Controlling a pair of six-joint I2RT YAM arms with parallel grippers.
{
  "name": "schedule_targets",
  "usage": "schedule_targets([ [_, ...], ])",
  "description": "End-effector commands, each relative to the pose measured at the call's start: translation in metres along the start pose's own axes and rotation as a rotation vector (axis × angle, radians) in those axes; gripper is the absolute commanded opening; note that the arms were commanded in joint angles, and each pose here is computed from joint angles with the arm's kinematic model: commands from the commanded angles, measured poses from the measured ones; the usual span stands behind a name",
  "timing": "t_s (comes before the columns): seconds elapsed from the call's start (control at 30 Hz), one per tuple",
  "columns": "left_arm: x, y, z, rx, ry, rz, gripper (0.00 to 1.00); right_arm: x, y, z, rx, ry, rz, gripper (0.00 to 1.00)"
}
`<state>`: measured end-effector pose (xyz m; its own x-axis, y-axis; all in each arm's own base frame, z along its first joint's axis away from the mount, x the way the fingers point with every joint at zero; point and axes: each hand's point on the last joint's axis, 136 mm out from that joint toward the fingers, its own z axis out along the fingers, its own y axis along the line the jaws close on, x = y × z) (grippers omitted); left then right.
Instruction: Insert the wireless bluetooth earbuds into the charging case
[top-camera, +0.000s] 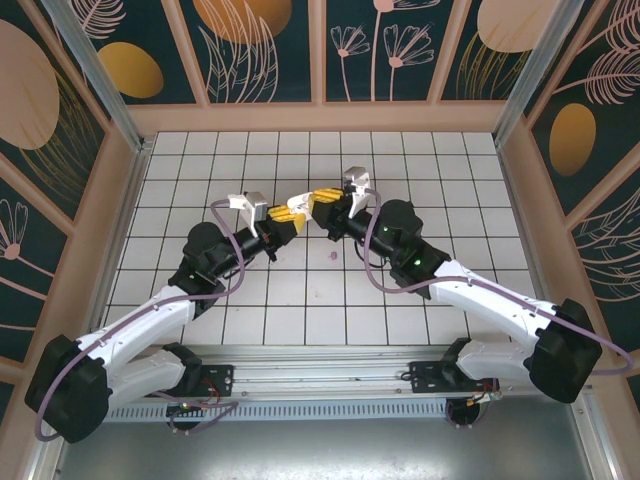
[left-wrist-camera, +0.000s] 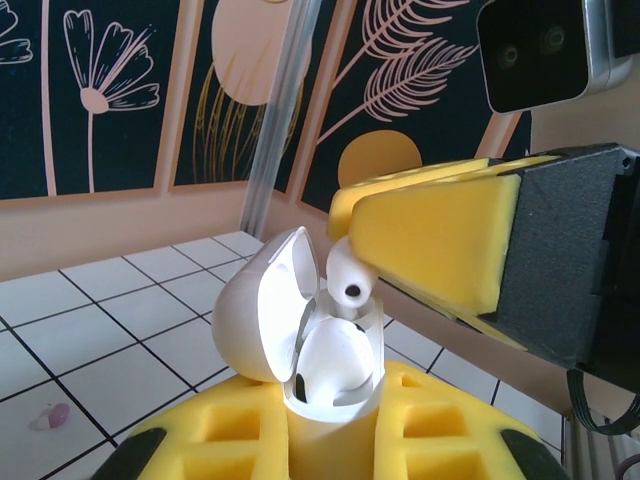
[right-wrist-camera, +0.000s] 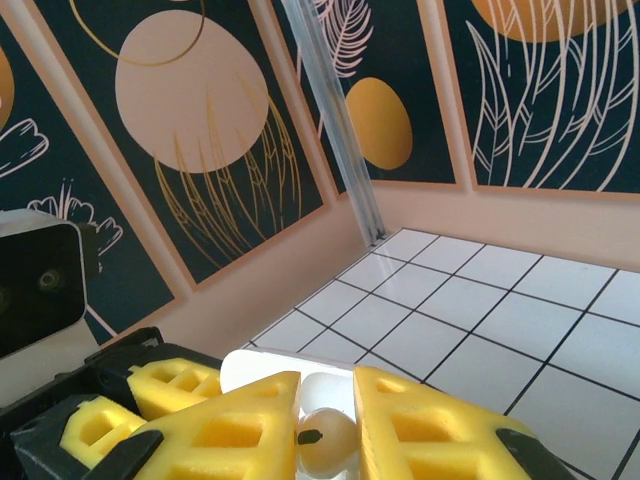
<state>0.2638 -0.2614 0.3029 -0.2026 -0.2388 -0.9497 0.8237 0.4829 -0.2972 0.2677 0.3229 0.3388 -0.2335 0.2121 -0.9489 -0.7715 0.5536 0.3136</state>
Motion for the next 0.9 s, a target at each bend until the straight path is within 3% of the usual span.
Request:
schedule_targets([
  [0.0,-0.038,-0.016,0.000,0.044,-0.095,0.036,0.00,-0.003,0.002,-0.003,-0.017,-0.007,0.020,0.20],
  [0.27,-0.037,-0.015,0.001,0.036,-0.083,0.053,0.00,0.007,-0.003,0.003,0.009,0.049,0.039,0.24],
  [0.6,-0.026,-0.010,-0.001,0.016,-0.055,0.074,0.00,-0.014,0.006,-0.004,0.011,0.086,0.062,0.50],
  [0.87,-0.008,-0.019,0.001,0.079,0.035,0.085,0.00,-0.033,0.020,-0.021,-0.055,0.147,0.091,0.63],
])
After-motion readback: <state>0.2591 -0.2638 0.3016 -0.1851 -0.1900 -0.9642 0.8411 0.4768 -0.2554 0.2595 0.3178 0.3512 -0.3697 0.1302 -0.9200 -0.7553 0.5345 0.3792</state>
